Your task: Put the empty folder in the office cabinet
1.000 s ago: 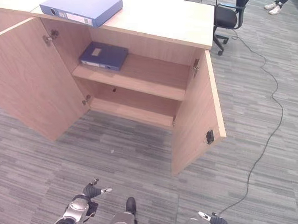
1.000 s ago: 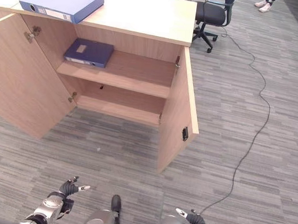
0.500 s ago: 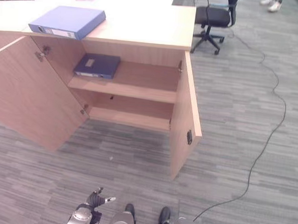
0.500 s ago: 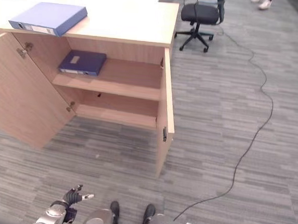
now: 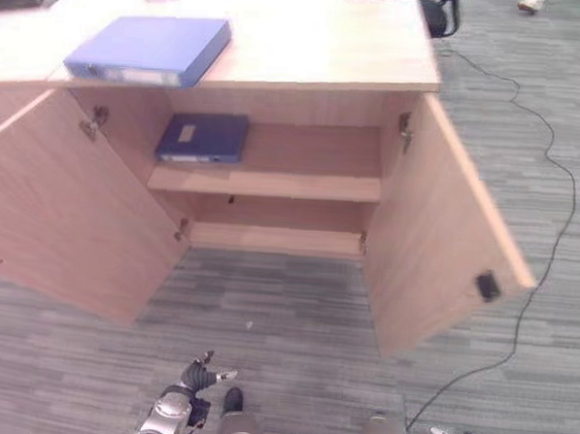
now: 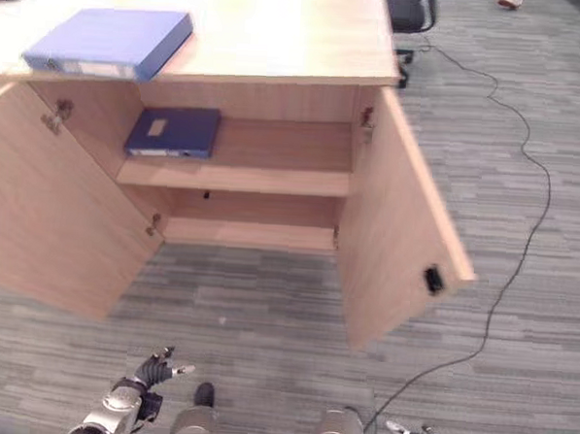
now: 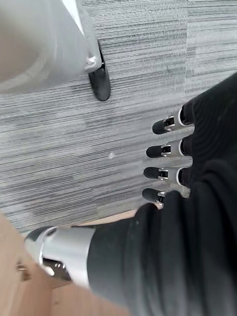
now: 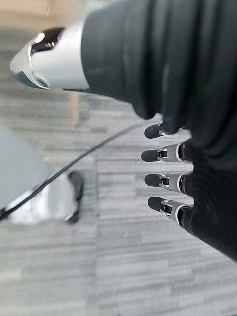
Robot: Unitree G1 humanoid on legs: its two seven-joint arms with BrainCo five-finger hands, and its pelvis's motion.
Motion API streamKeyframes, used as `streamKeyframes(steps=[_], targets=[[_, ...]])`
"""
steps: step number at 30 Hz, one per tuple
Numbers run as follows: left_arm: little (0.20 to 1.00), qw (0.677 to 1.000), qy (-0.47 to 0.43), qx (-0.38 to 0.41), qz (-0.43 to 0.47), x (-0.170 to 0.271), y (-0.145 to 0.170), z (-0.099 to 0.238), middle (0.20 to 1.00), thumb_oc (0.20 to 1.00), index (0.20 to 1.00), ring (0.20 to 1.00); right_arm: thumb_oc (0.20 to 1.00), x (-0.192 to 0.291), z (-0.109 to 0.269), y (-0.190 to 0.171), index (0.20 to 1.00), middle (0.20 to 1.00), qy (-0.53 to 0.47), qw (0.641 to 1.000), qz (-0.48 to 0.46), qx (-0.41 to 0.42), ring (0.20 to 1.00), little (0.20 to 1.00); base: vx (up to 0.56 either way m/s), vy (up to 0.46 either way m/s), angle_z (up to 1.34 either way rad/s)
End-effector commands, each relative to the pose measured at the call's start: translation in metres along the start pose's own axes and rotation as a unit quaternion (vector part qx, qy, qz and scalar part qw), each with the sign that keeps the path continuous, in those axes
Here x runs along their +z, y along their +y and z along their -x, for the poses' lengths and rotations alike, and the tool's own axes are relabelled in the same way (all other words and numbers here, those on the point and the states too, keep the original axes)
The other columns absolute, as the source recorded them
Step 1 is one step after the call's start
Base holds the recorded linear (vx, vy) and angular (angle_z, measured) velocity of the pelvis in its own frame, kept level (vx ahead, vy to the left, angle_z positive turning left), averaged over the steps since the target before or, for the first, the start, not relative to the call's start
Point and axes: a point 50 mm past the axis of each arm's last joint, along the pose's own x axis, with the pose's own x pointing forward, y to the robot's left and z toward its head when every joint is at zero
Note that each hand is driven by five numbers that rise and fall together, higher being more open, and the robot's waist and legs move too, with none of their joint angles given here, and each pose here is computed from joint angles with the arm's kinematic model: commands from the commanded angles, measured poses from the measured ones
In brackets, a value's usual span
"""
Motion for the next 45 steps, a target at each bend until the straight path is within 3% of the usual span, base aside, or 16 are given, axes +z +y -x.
streamKeyframes(steps=[1,7,11,20,29,45], targets=[[1.000,1.000,0.002,-0.011,0.000,-0.006,-0.011,0.003,1.000,1.000,1.000,1.000,1.000,-0.005,0.002,-0.022,1.000,1.000,0.013,0.999,0.025,-0.022,1.000,1.000,0.11,0.365,0.02],[1.000,0.999,-0.006,-0.020,-0.026,-0.002,-0.009,0.002,1.000,1.000,1.000,1.000,1.000,-0.018,0.003,-0.011,1.000,1.000,0.033,0.999,0.009,-0.010,1.000,1.000,0.14,0.491,0.19],[1.000,0.999,-0.031,-0.004,-0.040,0.013,0.008,-0.002,1.000,1.000,1.000,1.000,1.000,0.010,-0.001,0.015,1.000,1.000,-0.018,1.000,-0.004,0.024,1.000,1.000,0.04,0.569,-0.13],[1.000,0.999,0.005,-0.008,-0.044,-0.001,0.006,-0.001,1.000,1.000,1.000,1.000,1.000,0.024,-0.001,0.039,1.000,1.000,-0.046,0.997,0.021,0.057,1.000,1.000,0.12,0.380,0.05],[1.000,0.997,0.001,-0.051,-0.065,-0.002,-0.022,0.001,1.000,1.000,1.000,1.000,1.000,0.004,-0.001,0.016,1.000,1.000,-0.008,0.999,0.032,0.023,1.000,1.000,0.17,0.023,0.20],[1.000,0.998,-0.014,-0.045,-0.030,0.007,-0.023,-0.001,1.000,1.000,1.000,1.000,1.000,0.000,0.000,-0.014,1.000,1.000,0.007,1.000,0.020,-0.017,1.000,1.000,0.07,-0.123,0.01]])
